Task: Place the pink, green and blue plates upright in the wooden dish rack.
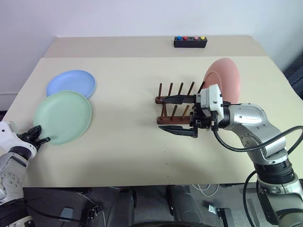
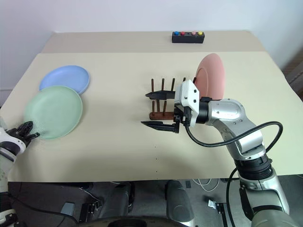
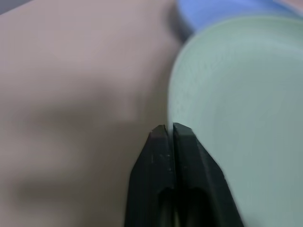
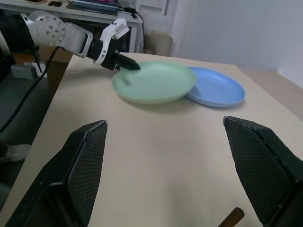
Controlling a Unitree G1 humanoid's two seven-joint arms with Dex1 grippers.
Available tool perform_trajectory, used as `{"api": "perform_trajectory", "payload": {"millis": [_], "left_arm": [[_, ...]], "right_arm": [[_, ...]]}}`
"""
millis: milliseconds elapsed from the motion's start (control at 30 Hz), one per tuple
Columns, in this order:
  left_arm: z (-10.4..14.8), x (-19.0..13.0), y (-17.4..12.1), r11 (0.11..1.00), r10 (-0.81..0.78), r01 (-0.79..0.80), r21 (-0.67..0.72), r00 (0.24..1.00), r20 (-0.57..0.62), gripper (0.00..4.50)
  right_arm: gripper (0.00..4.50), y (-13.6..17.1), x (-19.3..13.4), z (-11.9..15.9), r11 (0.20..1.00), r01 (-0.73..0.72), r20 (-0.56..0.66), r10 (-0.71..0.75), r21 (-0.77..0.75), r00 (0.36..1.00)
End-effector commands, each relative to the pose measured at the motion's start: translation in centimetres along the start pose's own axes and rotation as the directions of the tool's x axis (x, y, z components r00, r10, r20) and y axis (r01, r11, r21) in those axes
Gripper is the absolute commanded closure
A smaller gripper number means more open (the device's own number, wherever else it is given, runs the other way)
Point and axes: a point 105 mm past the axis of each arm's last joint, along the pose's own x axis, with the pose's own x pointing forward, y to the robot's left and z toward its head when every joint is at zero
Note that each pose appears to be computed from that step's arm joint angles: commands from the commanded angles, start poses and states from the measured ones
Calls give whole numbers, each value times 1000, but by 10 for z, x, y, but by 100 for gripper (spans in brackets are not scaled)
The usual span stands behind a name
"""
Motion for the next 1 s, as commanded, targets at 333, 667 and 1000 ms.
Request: {"api": "perform_trajectory", "payload": {"millis": [333, 667, 1000], "left_arm": [[51, -12, -42, 981, -188, 193, 8, 946, 263, 445], [149, -6, -168, 917, -395, 314, 245, 793, 464, 445], [162, -4, -263, 877, -473, 355, 323, 753, 458, 445]], "right_arm": [[49, -5, -1, 13, 997, 23, 13, -22, -71, 1000], [49, -39, 13, 29, 929, 176, -16, -191, -326, 981], [49, -61, 37, 16, 732, 196, -85, -328, -652, 941]]}}
